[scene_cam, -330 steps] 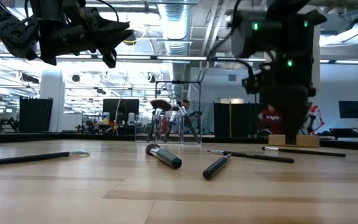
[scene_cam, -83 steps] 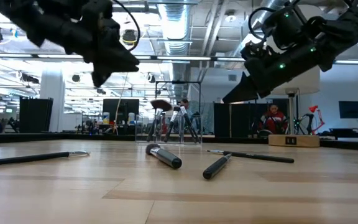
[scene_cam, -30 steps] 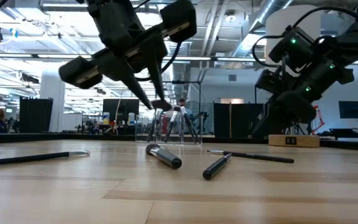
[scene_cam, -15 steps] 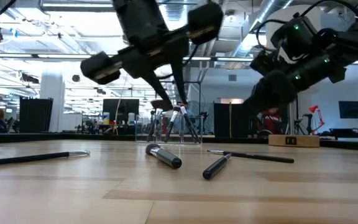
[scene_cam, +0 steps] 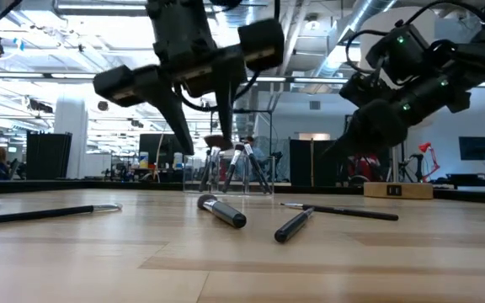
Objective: Pick & Place Makeup Supplies
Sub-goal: Put the makeup brush into the transparent organizer
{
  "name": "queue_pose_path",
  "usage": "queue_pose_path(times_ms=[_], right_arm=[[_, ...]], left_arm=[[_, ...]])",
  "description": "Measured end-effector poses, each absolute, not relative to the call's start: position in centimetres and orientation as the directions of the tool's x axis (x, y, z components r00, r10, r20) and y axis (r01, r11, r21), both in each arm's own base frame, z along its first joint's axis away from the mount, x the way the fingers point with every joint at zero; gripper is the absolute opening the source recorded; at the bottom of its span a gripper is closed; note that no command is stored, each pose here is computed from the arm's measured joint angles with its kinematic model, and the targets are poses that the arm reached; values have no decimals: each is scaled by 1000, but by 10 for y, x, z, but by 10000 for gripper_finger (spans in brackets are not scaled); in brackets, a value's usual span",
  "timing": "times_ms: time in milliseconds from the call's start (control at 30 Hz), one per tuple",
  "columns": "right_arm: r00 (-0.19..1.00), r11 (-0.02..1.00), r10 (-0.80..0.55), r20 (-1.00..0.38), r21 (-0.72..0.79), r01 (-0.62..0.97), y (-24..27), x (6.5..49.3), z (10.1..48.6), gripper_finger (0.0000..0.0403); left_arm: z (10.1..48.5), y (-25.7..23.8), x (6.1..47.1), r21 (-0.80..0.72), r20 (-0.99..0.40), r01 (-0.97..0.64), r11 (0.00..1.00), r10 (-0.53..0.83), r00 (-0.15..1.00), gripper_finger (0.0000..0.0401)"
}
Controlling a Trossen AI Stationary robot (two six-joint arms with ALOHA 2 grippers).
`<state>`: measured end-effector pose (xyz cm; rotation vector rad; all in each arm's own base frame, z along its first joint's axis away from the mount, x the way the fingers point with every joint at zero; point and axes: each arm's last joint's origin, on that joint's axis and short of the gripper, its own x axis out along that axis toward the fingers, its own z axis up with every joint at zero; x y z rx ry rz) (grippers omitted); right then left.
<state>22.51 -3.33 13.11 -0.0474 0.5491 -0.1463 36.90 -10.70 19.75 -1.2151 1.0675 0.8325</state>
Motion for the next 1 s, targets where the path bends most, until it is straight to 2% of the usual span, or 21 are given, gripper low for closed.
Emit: queue_pose_path(times_ms=[100,233,467,733,1000], right_arm=[[827,992,-125,-548,-73,101,-27,224,128,50],[811,995,-97,-578,-58,78,-20,223,125,50],[782,997,-76,-619,-37,68,-15,220,121,50],[767,996,-77,-637,-24,81,-15,219,119,50],[775,997,-78,-627,-37,71,-15,220,120,50]], left_arm=[[192,-97,373,-300,-954,-941,155,-34,299,197],[184,-90,377,-309,-951,-942,136,-49,305,205],[172,-92,373,-309,-948,-941,139,-130,292,185],[165,-92,372,-308,-949,-942,133,-118,293,154],[155,-96,369,-336,-937,-937,97,-130,323,150]])
